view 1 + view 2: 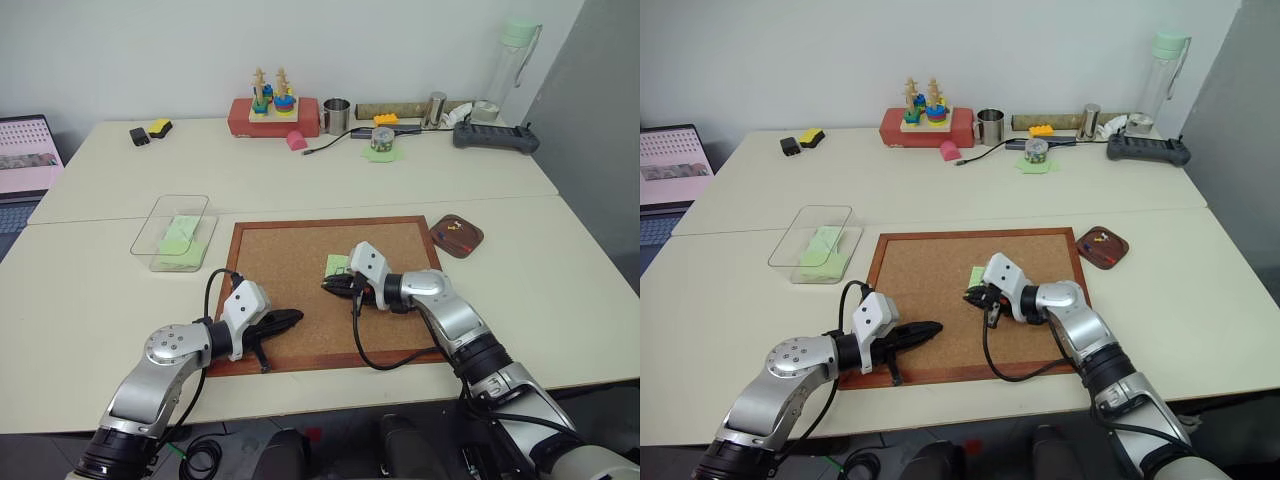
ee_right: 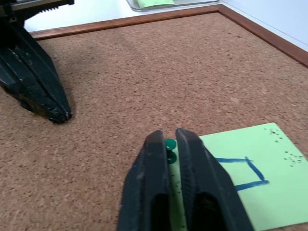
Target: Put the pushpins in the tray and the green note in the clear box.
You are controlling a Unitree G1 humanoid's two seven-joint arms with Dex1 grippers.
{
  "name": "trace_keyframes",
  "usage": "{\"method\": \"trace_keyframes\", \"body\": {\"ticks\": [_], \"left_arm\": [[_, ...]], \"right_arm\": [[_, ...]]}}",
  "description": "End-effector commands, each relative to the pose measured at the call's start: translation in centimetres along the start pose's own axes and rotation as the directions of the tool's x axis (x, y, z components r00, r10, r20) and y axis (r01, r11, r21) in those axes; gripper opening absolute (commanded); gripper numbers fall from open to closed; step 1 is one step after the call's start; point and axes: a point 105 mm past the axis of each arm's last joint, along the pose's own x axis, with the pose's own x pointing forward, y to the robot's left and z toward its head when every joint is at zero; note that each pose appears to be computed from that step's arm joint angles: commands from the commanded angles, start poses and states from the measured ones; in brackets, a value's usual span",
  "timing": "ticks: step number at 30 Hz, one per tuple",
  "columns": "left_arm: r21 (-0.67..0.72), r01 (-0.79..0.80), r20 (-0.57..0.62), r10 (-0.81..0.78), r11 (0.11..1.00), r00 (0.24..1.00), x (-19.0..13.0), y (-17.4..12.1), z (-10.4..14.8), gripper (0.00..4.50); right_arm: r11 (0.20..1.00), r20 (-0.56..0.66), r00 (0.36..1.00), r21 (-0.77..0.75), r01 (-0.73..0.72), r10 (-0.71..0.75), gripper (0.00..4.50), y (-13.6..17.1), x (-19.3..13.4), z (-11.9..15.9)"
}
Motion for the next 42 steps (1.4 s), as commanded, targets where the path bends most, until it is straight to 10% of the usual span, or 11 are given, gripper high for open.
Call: {"method": "trace_keyframes", "body": {"ticks": [1, 13, 31, 42], "left_arm": [[-0.08, 0.007, -0.123, -0.017, 0.997, 0.992, -0.7, -0.7, -3.5, 0.0], [-0.215, -0.146, 0.021, 0.154, 0.966, 0.988, -1.1, 2.5, -0.6, 0.0], [-0.513, 0.202, 0.377, 0.008, 0.834, 0.926, 1.2, 2.3, 9.6, 3.45], [-0.497, 0.271, 0.382, -0.073, 0.824, 0.921, 4.0, 1.5, 9.9, 3.45]], "right_arm": [[0.999, 0.078, 0.997, -0.035, 0.009, -0.006, 0.04, -0.3, -0.4, 1.9], [0.96, 0.139, 0.99, -0.28, 0.003, 0.038, 0.04, 0.2, -1.6, 5.9], [0.557, -0.021, 0.989, -0.824, -0.099, 0.144, 0.0, 1.7, -3.5, 6.7], [0.486, -0.024, 0.977, -0.865, -0.128, 0.213, 0.0, 3.0, -3.6, 7.0]]}}
